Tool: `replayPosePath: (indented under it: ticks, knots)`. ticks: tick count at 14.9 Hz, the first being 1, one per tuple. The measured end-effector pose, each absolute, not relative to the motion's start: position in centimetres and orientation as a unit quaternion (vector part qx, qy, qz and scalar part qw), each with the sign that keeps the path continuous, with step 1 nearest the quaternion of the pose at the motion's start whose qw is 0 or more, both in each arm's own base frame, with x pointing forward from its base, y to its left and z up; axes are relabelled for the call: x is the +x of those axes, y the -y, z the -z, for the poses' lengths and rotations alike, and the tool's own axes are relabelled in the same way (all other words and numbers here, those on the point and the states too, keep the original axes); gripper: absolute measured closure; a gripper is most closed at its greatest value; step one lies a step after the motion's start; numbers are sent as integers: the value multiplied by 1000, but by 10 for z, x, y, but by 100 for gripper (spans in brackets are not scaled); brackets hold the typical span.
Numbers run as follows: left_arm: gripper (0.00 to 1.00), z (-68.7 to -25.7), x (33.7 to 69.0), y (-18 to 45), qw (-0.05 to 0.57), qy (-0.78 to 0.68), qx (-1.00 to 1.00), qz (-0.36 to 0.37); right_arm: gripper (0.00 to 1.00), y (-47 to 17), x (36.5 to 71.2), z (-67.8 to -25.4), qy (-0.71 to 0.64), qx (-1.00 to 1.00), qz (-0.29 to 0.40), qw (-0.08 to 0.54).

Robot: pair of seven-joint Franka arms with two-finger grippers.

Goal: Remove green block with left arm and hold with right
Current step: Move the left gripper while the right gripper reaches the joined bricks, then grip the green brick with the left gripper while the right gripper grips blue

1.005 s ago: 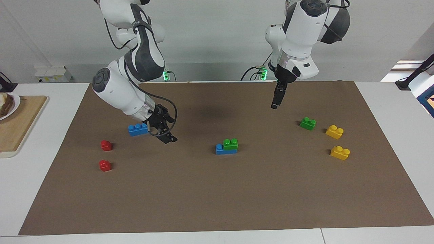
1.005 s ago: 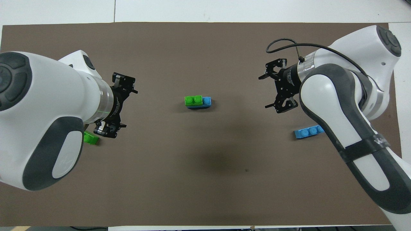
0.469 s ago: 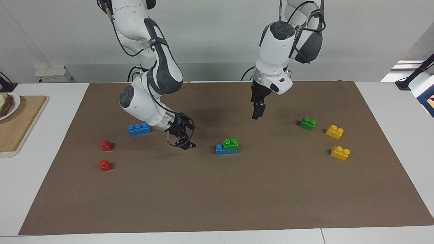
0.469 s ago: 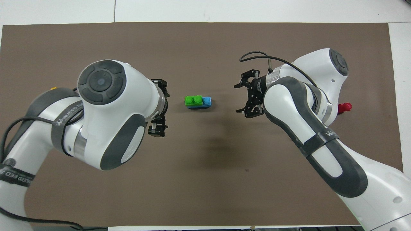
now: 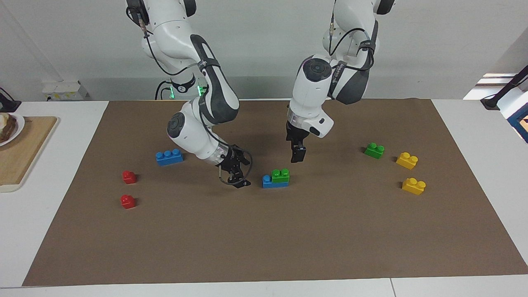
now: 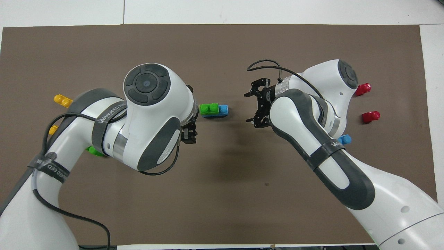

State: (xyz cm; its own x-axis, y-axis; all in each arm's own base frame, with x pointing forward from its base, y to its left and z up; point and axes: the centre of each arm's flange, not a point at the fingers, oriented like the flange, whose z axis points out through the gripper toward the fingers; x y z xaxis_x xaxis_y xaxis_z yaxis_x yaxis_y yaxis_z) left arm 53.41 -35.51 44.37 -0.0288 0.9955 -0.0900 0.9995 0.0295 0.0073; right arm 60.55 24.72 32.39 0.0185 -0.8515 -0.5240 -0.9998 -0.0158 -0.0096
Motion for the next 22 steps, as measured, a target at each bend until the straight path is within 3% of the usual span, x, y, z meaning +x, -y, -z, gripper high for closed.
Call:
replayPosePath:
  ticks: [4, 5, 6, 17, 19, 22]
  knots:
    - [0, -404, 543, 364, 17, -723, 691, 23, 9, -269, 603, -308, -676, -685, -176, 205]
    - [0, -395, 546, 368, 18, -725, 689, 20, 1, -274, 602, -306, -679, -681, -176, 210]
    - [0, -389, 549, 372, 20, -728, 685, 20, 0, -278, 601, -304, -680, -679, -175, 214]
    - [0, -366, 564, 377, 47, -755, 654, 2, 0, -300, 595, -277, -680, -684, -149, 217]
    - [0, -365, 567, 377, 55, -758, 650, -5, 9, -304, 593, -273, -679, -686, -149, 215]
    - [0, -359, 568, 378, 54, -760, 648, -6, 10, -308, 591, -271, -678, -688, -148, 214]
